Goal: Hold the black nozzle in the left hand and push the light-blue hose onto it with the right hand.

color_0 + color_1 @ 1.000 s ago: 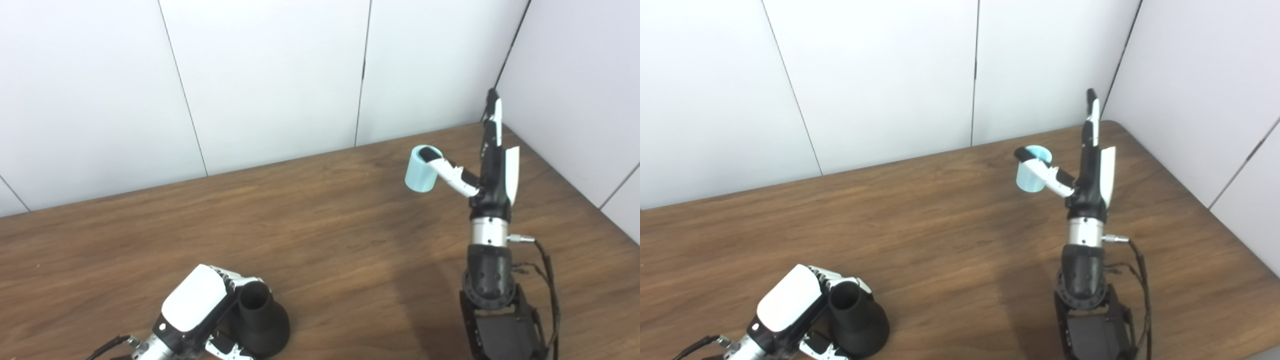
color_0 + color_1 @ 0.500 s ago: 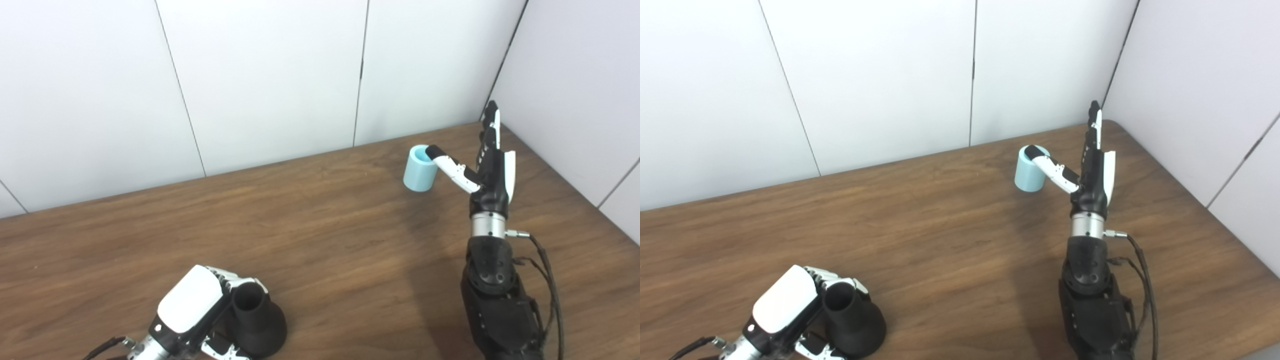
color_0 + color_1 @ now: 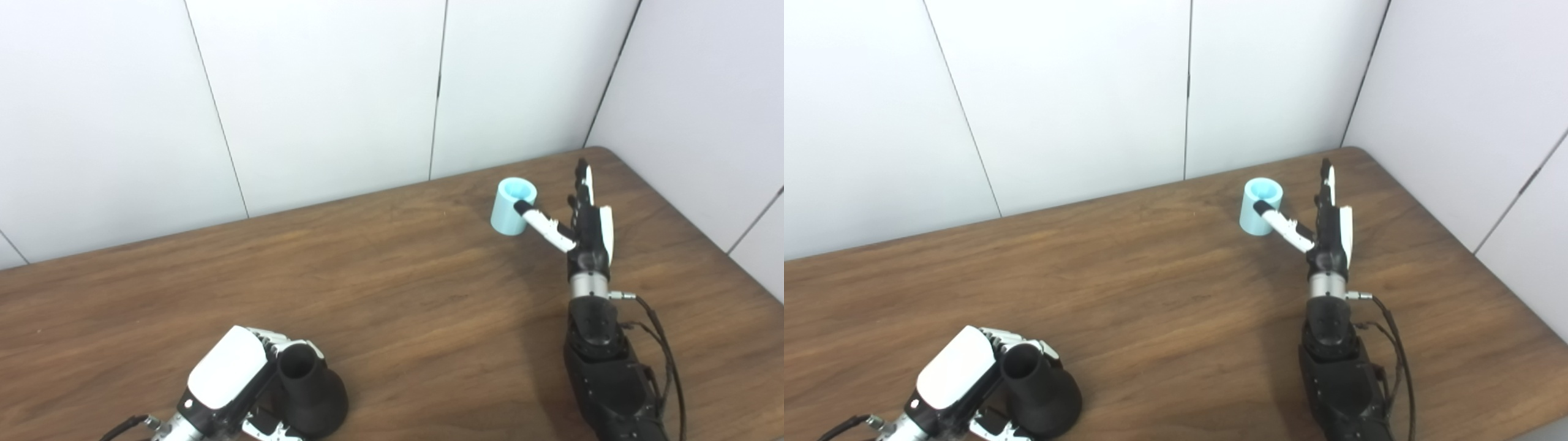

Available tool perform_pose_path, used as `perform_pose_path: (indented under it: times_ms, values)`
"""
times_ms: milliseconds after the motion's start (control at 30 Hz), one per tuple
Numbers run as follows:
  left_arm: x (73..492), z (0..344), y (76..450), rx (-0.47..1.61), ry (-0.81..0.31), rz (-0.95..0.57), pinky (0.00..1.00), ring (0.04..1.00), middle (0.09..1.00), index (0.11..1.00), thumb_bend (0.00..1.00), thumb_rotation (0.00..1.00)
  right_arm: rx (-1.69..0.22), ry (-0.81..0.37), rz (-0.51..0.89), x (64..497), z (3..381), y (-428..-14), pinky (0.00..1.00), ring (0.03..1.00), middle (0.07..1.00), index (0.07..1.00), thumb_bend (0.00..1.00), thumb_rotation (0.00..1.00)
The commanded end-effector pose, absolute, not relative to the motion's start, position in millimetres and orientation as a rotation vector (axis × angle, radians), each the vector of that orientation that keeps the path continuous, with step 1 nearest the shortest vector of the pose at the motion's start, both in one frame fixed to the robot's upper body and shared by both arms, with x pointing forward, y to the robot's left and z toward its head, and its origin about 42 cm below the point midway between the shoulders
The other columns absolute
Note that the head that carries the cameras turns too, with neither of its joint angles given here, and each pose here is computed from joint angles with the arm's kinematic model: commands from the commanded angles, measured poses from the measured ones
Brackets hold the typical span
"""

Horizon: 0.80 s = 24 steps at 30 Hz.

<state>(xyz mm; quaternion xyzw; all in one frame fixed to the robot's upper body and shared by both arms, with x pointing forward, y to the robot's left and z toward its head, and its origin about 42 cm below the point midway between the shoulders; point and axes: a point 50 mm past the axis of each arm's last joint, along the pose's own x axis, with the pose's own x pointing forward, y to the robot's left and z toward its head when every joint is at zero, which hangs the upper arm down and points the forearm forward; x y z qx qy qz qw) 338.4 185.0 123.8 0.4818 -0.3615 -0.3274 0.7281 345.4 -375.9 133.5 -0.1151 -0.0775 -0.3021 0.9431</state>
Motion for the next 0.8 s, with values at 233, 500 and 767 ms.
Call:
perform_pose_path:
  times_ms: [233, 500, 767]
  values:
    - [327.9, 107.3, 200.3, 1.050, -0.725, -0.731, 0.34, 0.441, 0.504, 0.463, 0.52, 0.00, -0.268, -0.208, -0.592, 351.3, 132.6, -379.4, 0.93, 0.970, 0.975, 0.966, 1.00, 0.49]
    - [328.0, 105.6, 201.6, 1.061, -0.724, -0.730, 0.34, 0.444, 0.501, 0.467, 0.52, 0.00, -0.263, -0.176, -0.564, 347.9, 128.9, -373.4, 0.90, 0.953, 0.963, 0.958, 1.00, 0.40]
    - [327.3, 105.1, 202.0, 1.057, -0.726, -0.729, 0.34, 0.444, 0.503, 0.464, 0.52, 0.00, -0.281, -0.160, -0.555, 348.9, 130.1, -374.1, 0.88, 0.941, 0.955, 0.949, 1.00, 0.36]
